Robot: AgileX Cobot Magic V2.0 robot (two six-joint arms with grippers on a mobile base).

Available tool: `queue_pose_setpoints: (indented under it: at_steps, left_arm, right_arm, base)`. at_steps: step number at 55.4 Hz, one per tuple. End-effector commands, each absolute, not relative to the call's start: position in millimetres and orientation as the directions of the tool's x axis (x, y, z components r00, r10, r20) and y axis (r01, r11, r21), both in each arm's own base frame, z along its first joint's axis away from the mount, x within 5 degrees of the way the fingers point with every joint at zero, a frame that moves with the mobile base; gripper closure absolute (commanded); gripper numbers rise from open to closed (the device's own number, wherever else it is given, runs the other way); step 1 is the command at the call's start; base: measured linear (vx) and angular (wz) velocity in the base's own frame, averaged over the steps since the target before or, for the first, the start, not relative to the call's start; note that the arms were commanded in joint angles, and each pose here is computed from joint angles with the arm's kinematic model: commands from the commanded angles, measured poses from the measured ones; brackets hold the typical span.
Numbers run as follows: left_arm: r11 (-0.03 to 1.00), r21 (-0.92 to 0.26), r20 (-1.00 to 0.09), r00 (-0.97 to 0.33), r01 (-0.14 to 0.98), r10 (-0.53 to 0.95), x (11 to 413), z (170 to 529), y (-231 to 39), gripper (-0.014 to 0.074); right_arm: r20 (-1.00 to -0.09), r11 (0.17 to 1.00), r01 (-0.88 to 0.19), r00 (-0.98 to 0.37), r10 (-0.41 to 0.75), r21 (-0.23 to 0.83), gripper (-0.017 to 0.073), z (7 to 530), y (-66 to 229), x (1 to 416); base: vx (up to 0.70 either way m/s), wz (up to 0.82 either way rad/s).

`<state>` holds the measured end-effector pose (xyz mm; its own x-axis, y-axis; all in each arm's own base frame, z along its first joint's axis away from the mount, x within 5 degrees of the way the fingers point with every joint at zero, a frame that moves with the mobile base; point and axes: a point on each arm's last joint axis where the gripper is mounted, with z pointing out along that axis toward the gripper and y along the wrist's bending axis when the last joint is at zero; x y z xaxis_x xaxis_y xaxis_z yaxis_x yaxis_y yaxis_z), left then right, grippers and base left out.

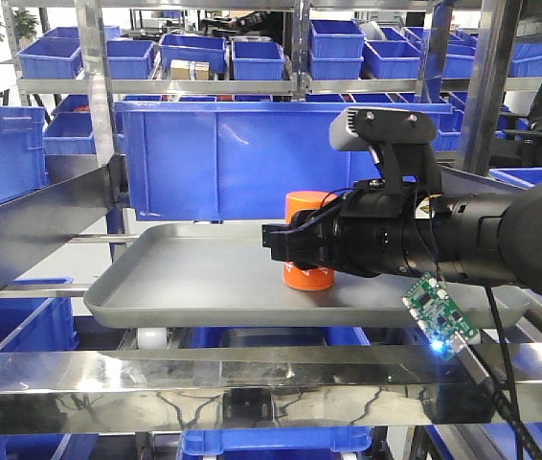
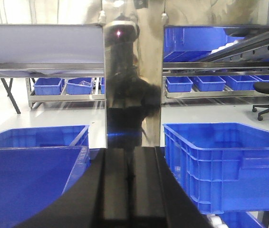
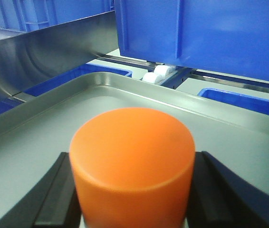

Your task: Grab orange capacitor from left shelf to right conveyor

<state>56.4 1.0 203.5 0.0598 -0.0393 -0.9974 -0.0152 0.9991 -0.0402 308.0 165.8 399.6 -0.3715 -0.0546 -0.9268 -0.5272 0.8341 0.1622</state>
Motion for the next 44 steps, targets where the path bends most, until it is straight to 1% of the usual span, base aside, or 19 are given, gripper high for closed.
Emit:
queue_pose_setpoints:
  at_steps: [1, 7, 15, 21, 25, 30, 33, 39, 44]
  left_arm:
    - [0.999, -0.047, -0.992, 0.121, -0.01, -0.045, 56, 201, 1, 0.06]
    - [0.999, -0.047, -0.992, 0.121, -0.01, -0.045, 56, 201, 1, 0.06]
    - [0.999, -0.047, -0.992, 0.121, -0.01, -0.045, 56, 201, 1, 0.06]
    - [0.999, -0.047, -0.992, 0.121, -0.01, -0.045, 56, 201, 1, 0.06]
    - [0.999, -0.047, -0.992, 0.121, -0.01, -0.045, 56, 201, 1, 0.06]
    - [0.999, -0.047, -0.992, 0.121, -0.01, -0.045, 56, 201, 1, 0.06]
    - [0.999, -0.047, -0.992, 0.121, -0.01, -0.045, 56, 201, 1, 0.06]
    - [0.999, -0.047, -0.992, 0.121, -0.01, -0.045, 56, 201, 1, 0.06]
    - [0.999, -0.047, -0.992, 0.121, -0.01, -0.045, 56, 201, 1, 0.06]
  right_arm:
    - [-0.965, 0.838, -0.526, -0.262, 0.004, 0.147, 0.0227, 428, 160, 301]
    - [-0.967, 0.838, -0.527, -0.255, -0.001, 0.138, 0.0243, 430, 159, 300]
    - [-0.98, 0.832, -0.547, -0.198, -0.026, 0.089, 0.0243, 449, 154, 287]
    - [-0.983, 0.824, -0.566, -0.155, -0.097, 0.008, 0.0243, 470, 146, 270]
    - [-0.977, 0.822, -0.568, -0.15, -0.151, -0.04, 0.0243, 483, 139, 257]
    - [-0.966, 0.833, -0.548, -0.167, -0.198, -0.076, 0.0243, 498, 127, 240]
    - [-0.958, 0.852, -0.517, -0.194, -0.213, -0.084, 0.0243, 504, 118, 229]
    - [-0.953, 0.887, -0.454, -0.221, -0.207, -0.087, 0.0243, 512, 100, 206]
    - [-0.957, 0.886, -0.457, -0.213, -0.196, -0.08, 0.0243, 508, 92, 189]
  base:
    - [0.0, 0.0]
    - [0.0, 0.0]
    - [0.0, 0.0]
    - [0.0, 0.0]
    - [0.0, 0.0]
    - [0.0, 0.0]
    - [0.0, 0.0]
    - [0.0, 0.0]
    - [0.0, 0.0]
